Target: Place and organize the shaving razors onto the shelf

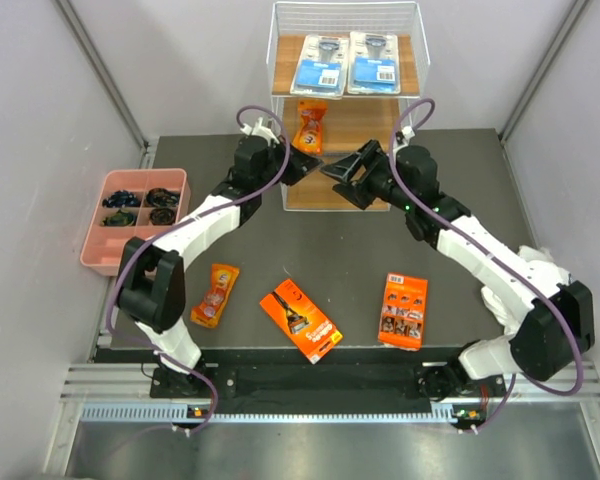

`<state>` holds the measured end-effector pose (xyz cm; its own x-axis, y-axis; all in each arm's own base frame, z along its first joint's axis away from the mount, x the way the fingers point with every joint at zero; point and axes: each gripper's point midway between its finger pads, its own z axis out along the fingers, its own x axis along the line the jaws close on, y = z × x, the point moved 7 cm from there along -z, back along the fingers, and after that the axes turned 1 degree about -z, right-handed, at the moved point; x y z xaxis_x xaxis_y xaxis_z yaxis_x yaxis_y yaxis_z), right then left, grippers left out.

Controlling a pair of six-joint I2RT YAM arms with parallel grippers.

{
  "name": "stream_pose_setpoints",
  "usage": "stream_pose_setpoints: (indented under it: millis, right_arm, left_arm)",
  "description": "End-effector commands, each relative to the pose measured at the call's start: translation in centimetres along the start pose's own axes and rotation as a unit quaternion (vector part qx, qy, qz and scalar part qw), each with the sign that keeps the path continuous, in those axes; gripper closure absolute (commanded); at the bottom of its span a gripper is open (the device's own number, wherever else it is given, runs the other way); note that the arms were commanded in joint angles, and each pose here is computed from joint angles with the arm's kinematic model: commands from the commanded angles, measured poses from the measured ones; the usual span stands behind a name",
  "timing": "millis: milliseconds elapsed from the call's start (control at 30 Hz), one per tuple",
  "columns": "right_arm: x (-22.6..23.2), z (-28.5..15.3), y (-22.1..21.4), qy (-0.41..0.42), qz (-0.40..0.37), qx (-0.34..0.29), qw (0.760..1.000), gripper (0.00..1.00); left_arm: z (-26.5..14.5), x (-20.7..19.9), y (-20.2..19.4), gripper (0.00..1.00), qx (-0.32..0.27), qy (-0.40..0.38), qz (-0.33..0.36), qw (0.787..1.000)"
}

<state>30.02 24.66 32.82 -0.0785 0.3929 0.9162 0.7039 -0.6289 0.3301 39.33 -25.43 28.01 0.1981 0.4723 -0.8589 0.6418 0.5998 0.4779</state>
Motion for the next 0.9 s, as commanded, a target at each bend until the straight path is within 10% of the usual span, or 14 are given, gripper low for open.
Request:
stream_pose_setpoints:
  millis: [0,500,867]
  right_arm:
    - [1.0,-1.6,0.1,0.016,-0.014,-0.016,1.000,0.31]
    - [0.0,-2.9,-0.4,0.001,-0.019,-0.019,1.000,0.27]
    - [-2.5,-3.9,-1.8,-0.024,-0.023,-0.007,0.999,0.18]
  left_arm:
    - [0.5,-2.6,1.7,1.00,-0.032,-0.040,0.008,0.999]
    - [-2.0,-2.9,0.6,0.87,-0.026,-0.050,0.055,0.997]
    - [-10.0,-2.3,-1.4,0.25,-0.012,-0.007,0.137,0.991]
